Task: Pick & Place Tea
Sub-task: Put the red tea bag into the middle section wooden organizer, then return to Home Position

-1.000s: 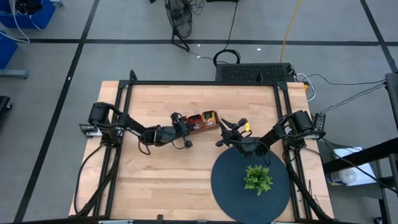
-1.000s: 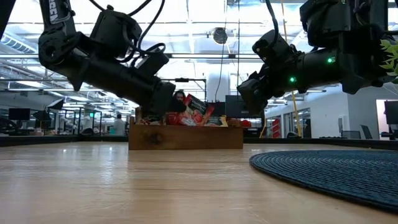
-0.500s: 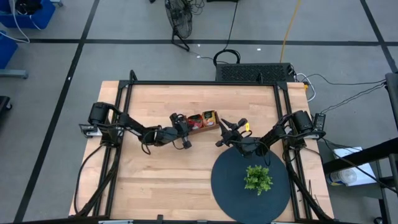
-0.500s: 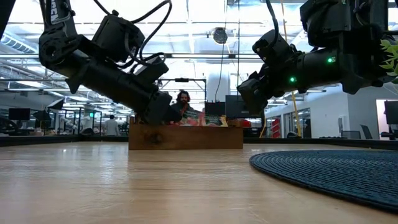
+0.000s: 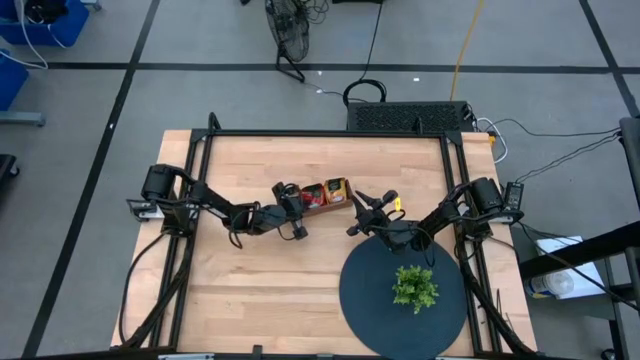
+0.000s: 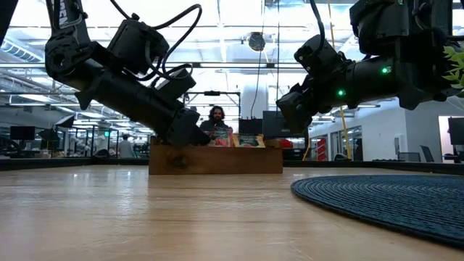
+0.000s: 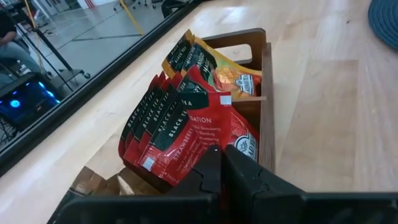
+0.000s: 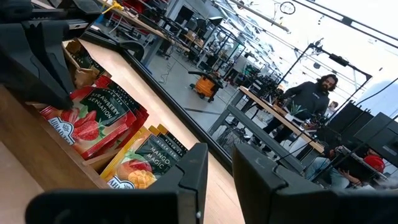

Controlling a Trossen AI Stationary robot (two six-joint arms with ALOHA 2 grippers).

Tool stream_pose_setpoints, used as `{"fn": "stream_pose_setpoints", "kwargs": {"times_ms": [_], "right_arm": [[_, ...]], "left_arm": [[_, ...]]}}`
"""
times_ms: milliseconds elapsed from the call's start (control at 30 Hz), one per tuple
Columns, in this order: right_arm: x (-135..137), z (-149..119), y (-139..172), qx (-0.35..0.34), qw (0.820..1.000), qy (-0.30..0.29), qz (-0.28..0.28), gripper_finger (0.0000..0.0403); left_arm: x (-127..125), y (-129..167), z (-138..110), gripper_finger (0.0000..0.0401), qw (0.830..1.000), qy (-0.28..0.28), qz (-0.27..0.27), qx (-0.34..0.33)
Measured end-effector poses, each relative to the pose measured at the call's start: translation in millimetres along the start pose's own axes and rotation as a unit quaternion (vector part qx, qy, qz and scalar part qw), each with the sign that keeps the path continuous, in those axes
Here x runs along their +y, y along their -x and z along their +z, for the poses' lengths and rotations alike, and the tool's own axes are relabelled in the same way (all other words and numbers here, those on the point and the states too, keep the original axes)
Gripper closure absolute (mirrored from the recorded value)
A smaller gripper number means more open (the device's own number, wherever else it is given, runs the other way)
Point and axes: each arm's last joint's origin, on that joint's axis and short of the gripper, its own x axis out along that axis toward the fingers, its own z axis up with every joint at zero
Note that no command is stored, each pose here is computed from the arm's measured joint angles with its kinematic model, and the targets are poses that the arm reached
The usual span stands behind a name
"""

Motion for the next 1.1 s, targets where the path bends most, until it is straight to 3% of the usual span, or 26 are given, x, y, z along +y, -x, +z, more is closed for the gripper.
{"fn": "stream_pose_setpoints", "kwargs": {"times_ms": [233, 533, 733, 933, 1100], "right_arm": [[0, 0, 0, 0.000, 1.000, 0.000, 0.000, 0.0342], [0, 0, 0, 0.000, 1.000, 0.000, 0.000, 0.0342], [0, 0, 0, 0.000, 1.000, 0.000, 0.000, 0.0342], [0, 0, 0, 0.000, 1.000, 0.000, 0.000, 0.0342], [0, 2, 4, 0.002, 1.000, -0.007, -0.008, 0.0342]], "left_arm": [[0, 0, 1, 0.0360, 0.999, 0.042, -0.001, -0.004], [1, 2, 5, 0.0274, 0.999, 0.051, -0.002, -0.011], [8, 14, 29, 0.0243, 0.996, 0.071, -0.004, -0.052], [16, 36, 59, 0.0240, 0.990, 0.098, -0.015, -0.101], [28, 69, 79, 0.0240, 0.988, 0.079, -0.093, -0.091]]}}
